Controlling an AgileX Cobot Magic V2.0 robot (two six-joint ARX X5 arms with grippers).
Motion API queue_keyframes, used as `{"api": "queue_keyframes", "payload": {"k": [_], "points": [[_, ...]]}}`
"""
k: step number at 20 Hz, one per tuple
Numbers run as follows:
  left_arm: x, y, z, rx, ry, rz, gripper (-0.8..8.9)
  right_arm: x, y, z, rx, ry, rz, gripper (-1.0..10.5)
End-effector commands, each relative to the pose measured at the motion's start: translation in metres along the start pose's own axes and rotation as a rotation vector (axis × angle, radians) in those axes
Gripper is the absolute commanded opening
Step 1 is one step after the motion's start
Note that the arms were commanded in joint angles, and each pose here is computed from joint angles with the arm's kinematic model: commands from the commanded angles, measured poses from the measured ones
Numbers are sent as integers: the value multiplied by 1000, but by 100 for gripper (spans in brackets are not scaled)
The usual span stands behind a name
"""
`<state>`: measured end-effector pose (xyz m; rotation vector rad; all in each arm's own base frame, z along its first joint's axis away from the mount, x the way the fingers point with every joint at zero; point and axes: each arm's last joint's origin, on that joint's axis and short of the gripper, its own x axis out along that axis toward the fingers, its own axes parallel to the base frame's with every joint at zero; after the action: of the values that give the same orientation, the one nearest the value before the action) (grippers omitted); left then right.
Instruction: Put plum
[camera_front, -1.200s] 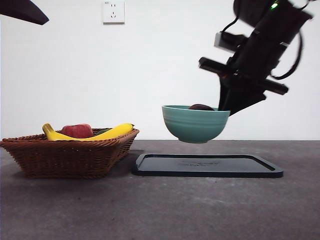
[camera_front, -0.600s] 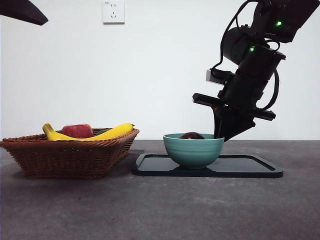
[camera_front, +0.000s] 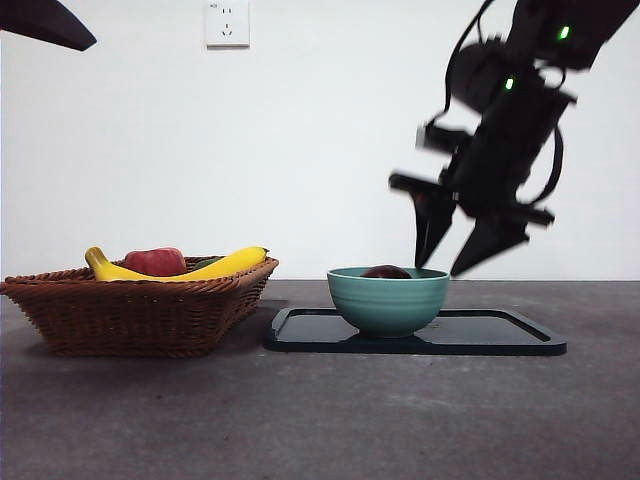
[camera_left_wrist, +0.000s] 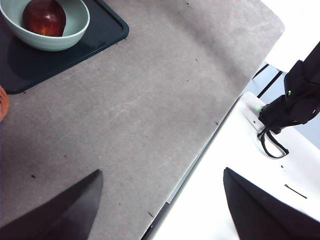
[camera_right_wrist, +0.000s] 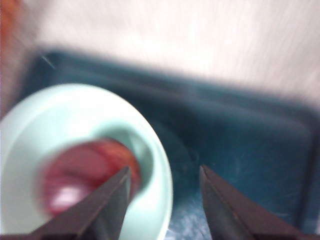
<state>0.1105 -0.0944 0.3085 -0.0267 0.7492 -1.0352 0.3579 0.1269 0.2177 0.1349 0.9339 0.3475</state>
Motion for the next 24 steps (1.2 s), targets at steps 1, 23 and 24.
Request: {"api": "queue_keyframes", "payload": {"k": [1, 23, 24], "points": [[0, -1, 4, 20, -16, -3, 374, -37, 8, 16, -31, -102, 22, 222], [0, -1, 7, 33, -45, 21, 374, -231, 34, -107, -253, -93, 229, 222], [0, -1, 7, 33, -45, 21, 374, -229, 34, -117, -261, -89, 251, 222]]}}
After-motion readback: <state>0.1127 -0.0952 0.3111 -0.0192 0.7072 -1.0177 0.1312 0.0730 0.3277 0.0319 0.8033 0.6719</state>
